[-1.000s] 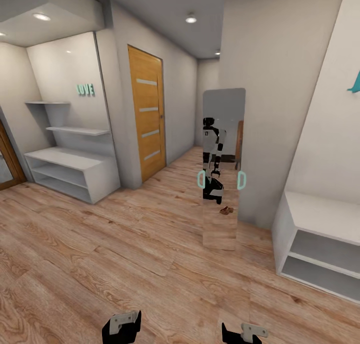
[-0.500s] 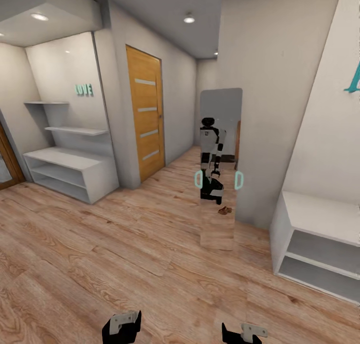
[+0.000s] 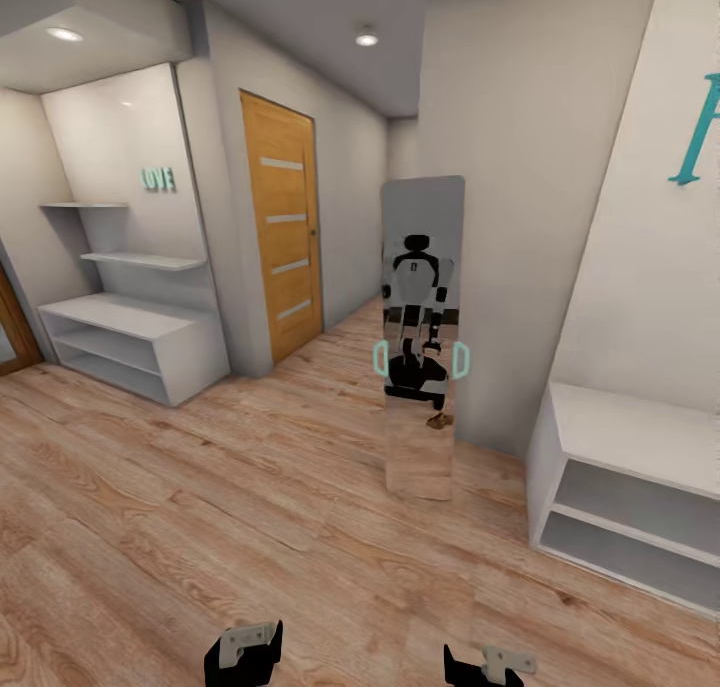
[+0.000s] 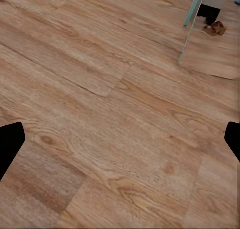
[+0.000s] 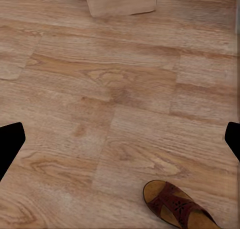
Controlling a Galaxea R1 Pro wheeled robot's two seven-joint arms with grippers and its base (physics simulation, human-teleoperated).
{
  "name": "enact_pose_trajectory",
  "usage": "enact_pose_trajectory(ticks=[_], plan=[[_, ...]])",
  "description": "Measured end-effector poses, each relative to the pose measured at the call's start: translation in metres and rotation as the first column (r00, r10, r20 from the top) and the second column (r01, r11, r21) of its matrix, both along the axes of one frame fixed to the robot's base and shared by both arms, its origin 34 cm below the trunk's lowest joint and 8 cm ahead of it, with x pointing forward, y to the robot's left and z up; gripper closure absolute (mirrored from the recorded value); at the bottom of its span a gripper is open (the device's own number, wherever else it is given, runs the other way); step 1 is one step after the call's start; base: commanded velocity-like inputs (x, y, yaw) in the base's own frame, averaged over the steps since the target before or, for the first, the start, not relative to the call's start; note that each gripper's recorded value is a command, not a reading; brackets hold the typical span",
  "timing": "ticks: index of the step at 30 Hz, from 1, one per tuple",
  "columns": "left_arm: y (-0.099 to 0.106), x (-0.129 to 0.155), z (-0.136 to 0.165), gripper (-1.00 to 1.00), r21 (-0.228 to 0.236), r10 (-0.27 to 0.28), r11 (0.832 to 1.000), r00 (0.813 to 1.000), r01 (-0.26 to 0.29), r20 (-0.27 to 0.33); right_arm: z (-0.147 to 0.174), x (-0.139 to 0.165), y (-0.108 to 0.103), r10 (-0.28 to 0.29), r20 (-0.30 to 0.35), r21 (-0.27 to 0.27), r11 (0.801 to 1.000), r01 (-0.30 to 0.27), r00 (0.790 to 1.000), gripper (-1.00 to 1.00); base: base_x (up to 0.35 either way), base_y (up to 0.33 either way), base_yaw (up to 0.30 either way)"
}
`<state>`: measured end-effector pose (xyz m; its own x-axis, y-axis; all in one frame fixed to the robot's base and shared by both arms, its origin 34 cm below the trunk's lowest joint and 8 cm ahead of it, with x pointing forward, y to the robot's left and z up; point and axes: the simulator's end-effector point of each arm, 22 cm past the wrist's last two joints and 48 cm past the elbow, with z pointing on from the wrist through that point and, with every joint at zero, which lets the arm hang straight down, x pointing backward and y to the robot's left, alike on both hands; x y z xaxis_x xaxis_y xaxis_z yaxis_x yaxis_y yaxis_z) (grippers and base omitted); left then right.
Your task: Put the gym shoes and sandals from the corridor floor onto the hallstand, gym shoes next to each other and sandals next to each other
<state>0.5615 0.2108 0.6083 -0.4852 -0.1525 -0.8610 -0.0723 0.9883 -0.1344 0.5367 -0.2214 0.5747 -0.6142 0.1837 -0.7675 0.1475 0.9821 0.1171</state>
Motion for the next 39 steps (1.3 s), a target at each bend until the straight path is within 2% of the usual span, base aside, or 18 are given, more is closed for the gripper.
enact_pose_trajectory(ticks=[14, 39], plan=[[0.0001, 0.0002, 0.0001, -1.00, 0.000, 0.000, 1.000, 1.000, 0.000, 0.000, 0.0000, 0.0000, -0.0001, 0.000, 0.000, 0.000, 1.000, 0.000, 1.000, -1.00, 0.000, -0.048, 0.076], [0.0003, 0.0003, 0.0002, -1.00, 0.000, 0.001, 1.000, 1.000, -0.001, 0.001, 0.0001, 0.0000, 0.0007, 0.001, 0.000, 0.000, 1.000, -0.001, 1.000, -1.00, 0.000, -0.005, 0.265]])
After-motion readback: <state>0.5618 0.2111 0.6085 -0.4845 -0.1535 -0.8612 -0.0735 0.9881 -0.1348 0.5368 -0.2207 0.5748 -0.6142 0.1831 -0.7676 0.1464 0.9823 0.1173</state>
